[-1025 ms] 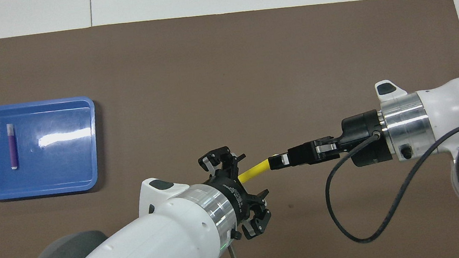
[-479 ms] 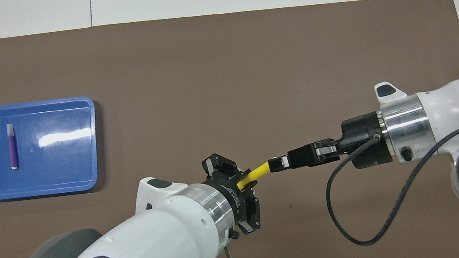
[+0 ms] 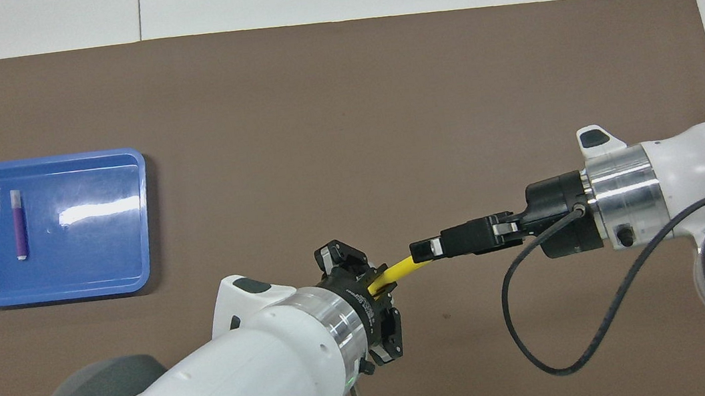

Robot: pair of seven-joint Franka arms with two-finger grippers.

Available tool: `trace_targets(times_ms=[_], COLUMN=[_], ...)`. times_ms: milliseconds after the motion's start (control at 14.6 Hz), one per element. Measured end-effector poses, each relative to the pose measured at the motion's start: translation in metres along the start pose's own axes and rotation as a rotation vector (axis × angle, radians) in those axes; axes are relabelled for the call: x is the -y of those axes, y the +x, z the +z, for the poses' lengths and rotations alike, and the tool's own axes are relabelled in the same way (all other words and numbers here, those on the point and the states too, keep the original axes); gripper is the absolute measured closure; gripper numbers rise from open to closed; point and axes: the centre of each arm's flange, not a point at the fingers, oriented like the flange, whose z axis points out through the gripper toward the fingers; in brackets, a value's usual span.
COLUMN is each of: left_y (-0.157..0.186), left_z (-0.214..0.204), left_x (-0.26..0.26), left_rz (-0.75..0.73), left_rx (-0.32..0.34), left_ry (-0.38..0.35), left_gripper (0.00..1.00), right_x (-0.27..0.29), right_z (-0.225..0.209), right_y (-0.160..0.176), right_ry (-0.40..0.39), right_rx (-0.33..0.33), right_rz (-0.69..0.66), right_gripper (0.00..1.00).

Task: Right arm passes pens to left for tray arrangement
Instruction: 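Close the left gripper on the yellow pen beside the right gripper, then carry the yellow pen to the tray while the right gripper returns to the cup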

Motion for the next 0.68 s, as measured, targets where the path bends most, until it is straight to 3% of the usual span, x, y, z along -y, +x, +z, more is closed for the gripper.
trace_targets(times_ms=[137,273,342,684], left_y=[0.000,0.002,0.006,0.075], left_z=[0.000,0.001,0.002,-0.006], left_x=[0.001,-0.001,-0.005,-0.101], left_rz=[0.009,0.068,0.101,0.248], left_rx=[-0.006,-0.024,-0.039,-0.141], left_ry=[-0.001,-0.007,-0.003,0.003], left_gripper=[0.81,0.81,0.81,0.81], right_x=[0.000,-0.006,-0.012,-0.041], right_z=[0.000,-0.001,-0.003,-0.015], right_y=[0.000,0.000,0.000,-0.001], right_ry=[-0.002,-0.063,-0.126,-0.448], right_rx=[-0.001,0.006,0.010,0.061], right_rz=[0.000,-0.016,-0.033,-0.125], right_gripper=[0.26,0.04,0.00,0.00])
